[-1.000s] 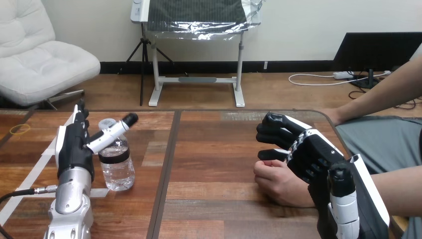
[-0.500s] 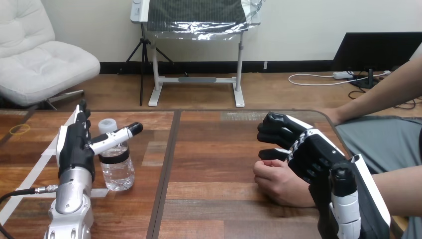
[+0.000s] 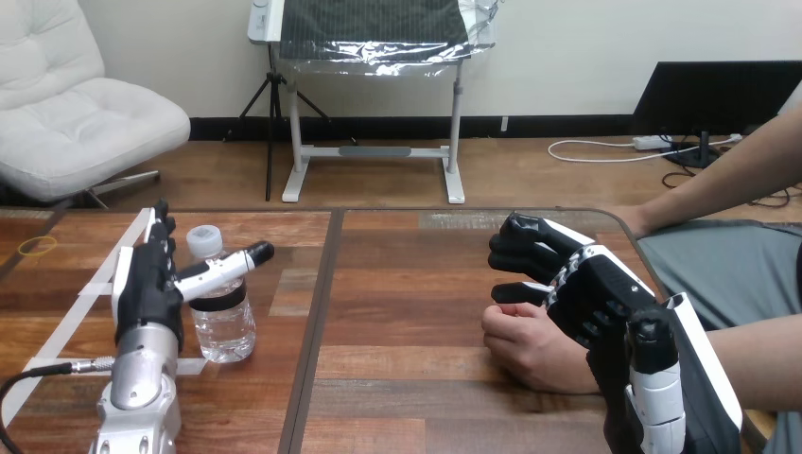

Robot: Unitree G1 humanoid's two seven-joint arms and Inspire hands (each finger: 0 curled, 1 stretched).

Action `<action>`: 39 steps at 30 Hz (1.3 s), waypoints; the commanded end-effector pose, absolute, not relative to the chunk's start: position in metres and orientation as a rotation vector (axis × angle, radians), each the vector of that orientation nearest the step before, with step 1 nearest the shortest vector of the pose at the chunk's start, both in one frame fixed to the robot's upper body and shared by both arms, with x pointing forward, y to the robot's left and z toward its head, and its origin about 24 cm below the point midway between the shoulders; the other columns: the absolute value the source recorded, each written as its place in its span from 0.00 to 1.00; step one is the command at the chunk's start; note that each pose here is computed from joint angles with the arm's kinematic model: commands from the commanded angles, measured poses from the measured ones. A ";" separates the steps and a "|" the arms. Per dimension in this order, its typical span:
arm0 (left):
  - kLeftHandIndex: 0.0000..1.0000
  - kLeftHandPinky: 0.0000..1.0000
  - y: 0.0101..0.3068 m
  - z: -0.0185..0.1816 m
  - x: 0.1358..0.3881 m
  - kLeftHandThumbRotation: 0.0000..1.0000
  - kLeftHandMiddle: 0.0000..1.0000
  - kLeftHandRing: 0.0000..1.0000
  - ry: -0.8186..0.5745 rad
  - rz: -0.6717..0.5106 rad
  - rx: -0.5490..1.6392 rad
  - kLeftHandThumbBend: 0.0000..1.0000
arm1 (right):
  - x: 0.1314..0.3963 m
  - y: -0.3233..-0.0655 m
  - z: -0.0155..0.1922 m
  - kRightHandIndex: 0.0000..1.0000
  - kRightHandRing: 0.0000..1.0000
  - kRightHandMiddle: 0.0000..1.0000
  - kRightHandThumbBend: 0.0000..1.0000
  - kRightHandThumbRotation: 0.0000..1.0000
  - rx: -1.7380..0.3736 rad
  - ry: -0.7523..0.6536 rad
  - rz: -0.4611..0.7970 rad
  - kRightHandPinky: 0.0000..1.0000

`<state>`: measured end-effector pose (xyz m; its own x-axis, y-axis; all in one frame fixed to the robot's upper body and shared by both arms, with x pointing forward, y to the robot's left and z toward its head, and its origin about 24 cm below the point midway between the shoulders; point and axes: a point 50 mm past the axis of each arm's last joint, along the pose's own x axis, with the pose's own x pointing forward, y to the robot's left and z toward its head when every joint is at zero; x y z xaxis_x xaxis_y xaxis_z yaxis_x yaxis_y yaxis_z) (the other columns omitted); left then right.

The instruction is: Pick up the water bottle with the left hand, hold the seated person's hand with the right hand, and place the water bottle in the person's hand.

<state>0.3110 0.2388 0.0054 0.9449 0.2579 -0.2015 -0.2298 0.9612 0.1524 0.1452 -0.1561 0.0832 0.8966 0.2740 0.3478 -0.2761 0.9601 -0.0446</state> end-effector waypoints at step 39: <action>1.00 1.00 0.227 0.010 0.333 0.12 1.00 0.99 0.271 0.235 0.154 1.00 | 0.154 -0.156 0.101 0.79 0.79 0.79 0.82 1.00 -0.003 -0.459 0.300 0.70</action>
<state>0.3089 0.2355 -0.0166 0.9049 0.2737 -0.3259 -0.2270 0.9582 0.1744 0.1464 -0.1559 0.0841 0.8936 0.2773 0.3530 -0.2790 0.9591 -0.0473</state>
